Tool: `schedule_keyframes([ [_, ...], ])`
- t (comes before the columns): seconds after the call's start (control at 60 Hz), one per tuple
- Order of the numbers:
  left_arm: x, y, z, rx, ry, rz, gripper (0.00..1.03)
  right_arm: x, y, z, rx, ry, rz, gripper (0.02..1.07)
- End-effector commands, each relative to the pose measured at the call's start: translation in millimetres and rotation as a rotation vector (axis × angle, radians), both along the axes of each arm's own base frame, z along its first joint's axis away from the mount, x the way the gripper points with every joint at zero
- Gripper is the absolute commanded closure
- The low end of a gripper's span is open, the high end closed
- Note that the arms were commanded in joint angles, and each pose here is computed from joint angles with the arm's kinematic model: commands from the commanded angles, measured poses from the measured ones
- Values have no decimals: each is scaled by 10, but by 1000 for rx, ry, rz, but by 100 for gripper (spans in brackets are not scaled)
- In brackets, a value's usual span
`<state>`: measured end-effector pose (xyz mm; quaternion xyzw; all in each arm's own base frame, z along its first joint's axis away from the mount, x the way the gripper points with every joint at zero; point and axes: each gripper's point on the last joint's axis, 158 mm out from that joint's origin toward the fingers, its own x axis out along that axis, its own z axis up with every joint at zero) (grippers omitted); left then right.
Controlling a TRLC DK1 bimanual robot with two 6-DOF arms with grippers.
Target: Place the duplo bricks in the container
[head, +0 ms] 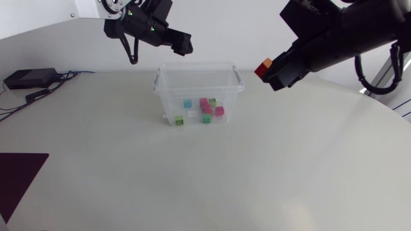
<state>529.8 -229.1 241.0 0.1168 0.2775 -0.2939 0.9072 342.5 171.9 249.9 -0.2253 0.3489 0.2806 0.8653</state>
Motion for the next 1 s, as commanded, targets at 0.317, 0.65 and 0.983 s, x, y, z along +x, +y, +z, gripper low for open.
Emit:
schedule_keyframes([
  [0.317, -1044, 838, 599, -6, -74, 99, 4, 722, 538, 98, 63, -63, 9, 89],
  [0.65, -1817, 1336, 582, -20, -149, 185, 4, 1238, 853, 103, 139, -121, -7, 89],
  [0.983, -2278, 1760, 467, -16, -234, 291, 4, 1599, 1064, -94, 164, -153, -8, 89],
])
